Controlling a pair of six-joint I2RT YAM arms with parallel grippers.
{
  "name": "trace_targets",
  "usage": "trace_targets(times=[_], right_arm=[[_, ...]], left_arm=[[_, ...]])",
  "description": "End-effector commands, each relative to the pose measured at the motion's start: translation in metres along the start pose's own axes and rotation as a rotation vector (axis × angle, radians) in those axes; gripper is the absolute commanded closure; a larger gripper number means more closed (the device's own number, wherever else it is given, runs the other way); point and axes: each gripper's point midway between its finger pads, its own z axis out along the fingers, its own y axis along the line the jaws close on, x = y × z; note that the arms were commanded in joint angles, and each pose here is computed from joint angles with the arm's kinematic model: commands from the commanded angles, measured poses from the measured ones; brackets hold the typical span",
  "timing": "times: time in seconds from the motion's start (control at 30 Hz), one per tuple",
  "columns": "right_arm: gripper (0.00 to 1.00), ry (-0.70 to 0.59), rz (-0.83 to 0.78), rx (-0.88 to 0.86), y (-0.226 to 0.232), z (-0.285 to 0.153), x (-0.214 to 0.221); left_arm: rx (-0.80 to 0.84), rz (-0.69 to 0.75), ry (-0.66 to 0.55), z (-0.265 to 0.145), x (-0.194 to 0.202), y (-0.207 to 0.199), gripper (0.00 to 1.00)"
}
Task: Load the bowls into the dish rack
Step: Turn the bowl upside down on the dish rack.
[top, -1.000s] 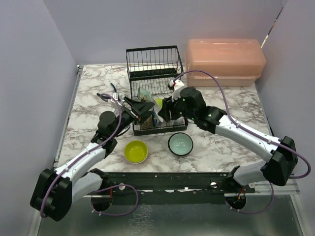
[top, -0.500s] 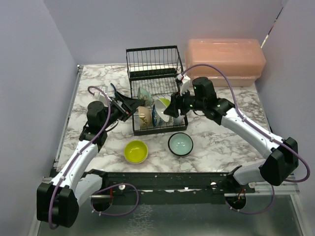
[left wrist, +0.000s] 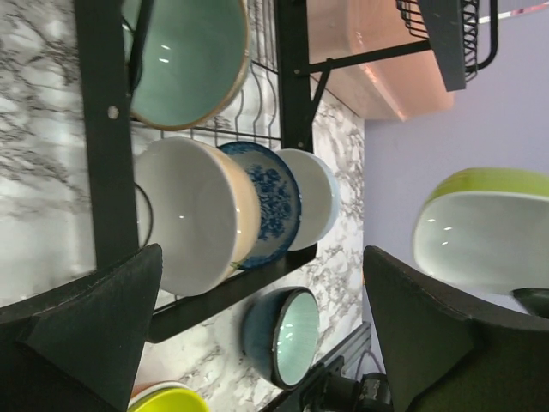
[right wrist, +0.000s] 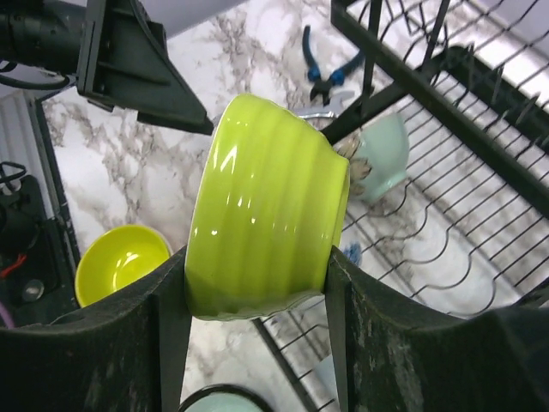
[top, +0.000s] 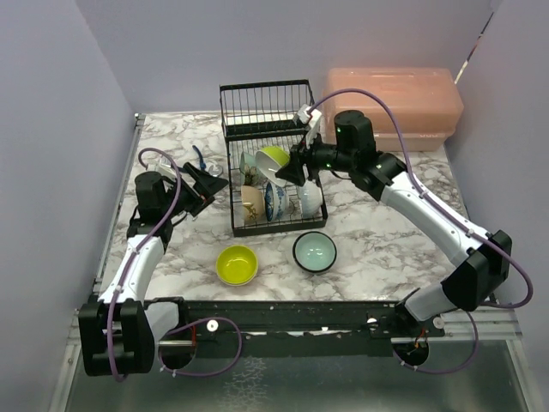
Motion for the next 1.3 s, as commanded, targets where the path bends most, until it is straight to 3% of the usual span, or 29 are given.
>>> trace_targets(times=[0.0,0.33,0.57,0.93,1.27], right_arm=[[1.0,-0.034,-0.182,-0.045,-0.005,0.012,-0.024],[1.0,-0.158,-0.525,0.109,-0.041,0.015,-0.083],[0.99,-0.198,-0.736,0.151,-0.056,0.025,-0.111],[1.0,-0.207,-1.012,0.083,-0.07,0.07,-0.127],[1.0,-0.174,-1.133,0.032,-0.084,0.105,-0.112]], left_arm=[[-0.006,0.09,0.014,-0.007,-0.01,0.005,0.01],[-0.075,0.356,-0.004,-0.02,-0.019,0.016,0.01],[-0.146,0.439,-0.036,-0.031,-0.009,0.043,0.01],[-0.187,0.451,-0.03,-0.03,-0.005,0.057,0.01],[-0.192,0.444,-0.016,-0.028,-0.002,0.061,0.01]])
